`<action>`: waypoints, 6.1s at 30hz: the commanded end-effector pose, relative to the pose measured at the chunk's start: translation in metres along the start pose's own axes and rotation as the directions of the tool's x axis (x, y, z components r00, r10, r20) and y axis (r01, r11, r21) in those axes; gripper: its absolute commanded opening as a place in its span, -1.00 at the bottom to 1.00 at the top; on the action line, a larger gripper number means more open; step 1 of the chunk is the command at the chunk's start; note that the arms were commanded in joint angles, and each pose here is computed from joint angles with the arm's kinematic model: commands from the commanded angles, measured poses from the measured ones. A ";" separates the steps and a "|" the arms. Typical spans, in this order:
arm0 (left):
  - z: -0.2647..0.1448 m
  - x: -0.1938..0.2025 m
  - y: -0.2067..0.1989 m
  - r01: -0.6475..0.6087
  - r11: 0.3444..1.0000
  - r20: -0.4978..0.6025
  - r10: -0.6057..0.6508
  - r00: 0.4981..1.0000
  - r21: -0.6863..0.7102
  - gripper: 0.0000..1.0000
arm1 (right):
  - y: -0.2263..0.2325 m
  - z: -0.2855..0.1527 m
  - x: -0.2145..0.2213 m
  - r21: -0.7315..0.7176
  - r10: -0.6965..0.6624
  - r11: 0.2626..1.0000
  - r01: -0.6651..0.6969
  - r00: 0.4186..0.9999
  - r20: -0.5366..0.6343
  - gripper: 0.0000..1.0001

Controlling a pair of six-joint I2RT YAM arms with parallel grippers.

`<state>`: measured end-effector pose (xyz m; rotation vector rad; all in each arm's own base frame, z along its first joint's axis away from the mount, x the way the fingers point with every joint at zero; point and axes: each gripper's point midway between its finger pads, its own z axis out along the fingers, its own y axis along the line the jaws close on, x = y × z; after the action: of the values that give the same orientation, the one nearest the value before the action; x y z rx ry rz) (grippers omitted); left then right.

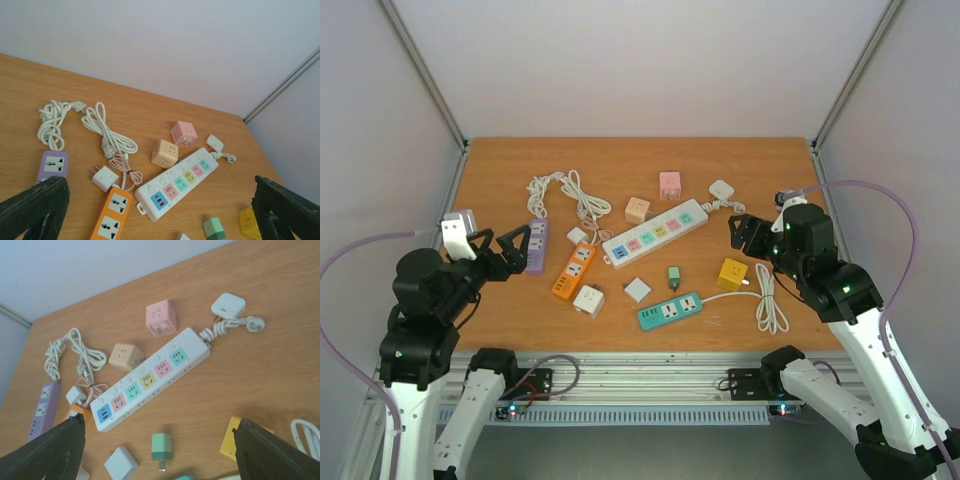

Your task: Insert the plug

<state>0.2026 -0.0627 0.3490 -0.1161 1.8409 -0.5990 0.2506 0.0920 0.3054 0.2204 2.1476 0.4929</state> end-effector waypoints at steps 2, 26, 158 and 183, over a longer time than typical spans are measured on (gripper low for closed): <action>-0.006 -0.006 0.003 -0.007 1.000 0.035 0.008 0.999 -0.028 0.99 | 0.011 0.010 0.009 -0.060 -0.038 0.998 0.035 0.998 -0.048 0.66; 0.045 0.013 0.008 0.020 0.999 -0.035 -0.018 0.999 0.049 0.99 | 0.016 0.295 -0.005 0.159 -0.141 0.972 0.175 0.969 -0.203 0.97; 0.171 0.066 -0.147 -0.685 0.460 0.388 0.584 0.713 0.565 -0.63 | 0.142 0.032 0.004 -0.347 -0.342 0.903 0.252 0.912 -0.227 0.90; 0.167 0.083 -0.146 -0.801 0.327 0.447 0.695 0.564 0.502 -0.52 | 0.188 0.106 0.052 -0.205 -0.255 0.962 0.183 0.873 -0.415 0.16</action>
<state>0.2988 -0.2749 0.2690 1.1408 1.3228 -0.5495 0.3020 0.3116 0.2804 -0.3226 2.5218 0.6303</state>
